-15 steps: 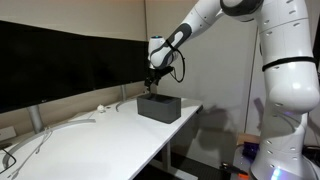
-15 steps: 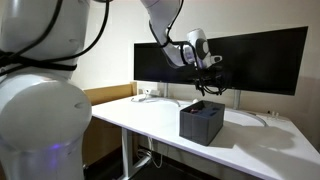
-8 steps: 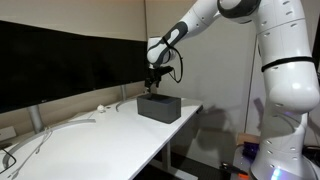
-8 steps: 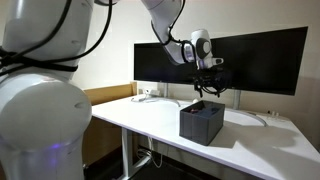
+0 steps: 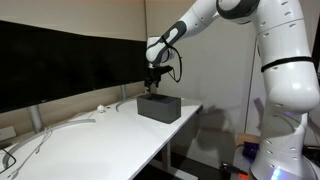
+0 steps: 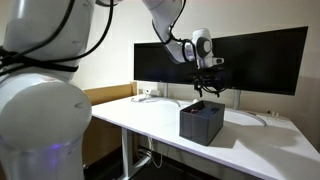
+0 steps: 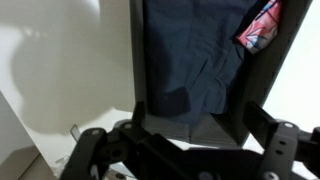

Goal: Pick up the clothes from the box and put them on the table

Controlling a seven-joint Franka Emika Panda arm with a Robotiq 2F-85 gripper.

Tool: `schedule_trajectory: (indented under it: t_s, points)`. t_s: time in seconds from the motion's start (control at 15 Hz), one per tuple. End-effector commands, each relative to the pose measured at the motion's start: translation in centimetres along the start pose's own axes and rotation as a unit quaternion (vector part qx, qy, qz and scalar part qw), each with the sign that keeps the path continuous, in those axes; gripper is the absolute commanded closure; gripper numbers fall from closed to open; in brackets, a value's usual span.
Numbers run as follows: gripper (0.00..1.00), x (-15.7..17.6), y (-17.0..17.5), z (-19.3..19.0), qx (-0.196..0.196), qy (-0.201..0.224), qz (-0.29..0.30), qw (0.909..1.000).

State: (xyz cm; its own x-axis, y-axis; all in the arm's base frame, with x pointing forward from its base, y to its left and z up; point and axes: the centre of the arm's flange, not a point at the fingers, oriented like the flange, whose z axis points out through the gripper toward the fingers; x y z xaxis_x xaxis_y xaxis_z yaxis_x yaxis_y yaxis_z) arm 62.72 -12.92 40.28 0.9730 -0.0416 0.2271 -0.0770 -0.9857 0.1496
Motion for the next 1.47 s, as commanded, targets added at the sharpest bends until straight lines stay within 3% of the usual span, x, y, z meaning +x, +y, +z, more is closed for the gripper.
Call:
schedule_trajectory:
  t_s: [0.0, 0.53, 1.13, 1.4]
  points:
    - [0.00, 1.0, -0.9, 0.1, 0.000, -0.006, 0.001, 1.0000]
    - [0.00, 2.2, -2.9, 3.4, -0.004, -0.018, -0.005, 0.9998]
    - [0.00, 2.0, -2.0, 9.9, -0.011, -0.081, 0.001, 0.9966]
    - [0.00, 2.2, -2.0, 10.6, -0.008, -0.102, -0.005, 0.9948]
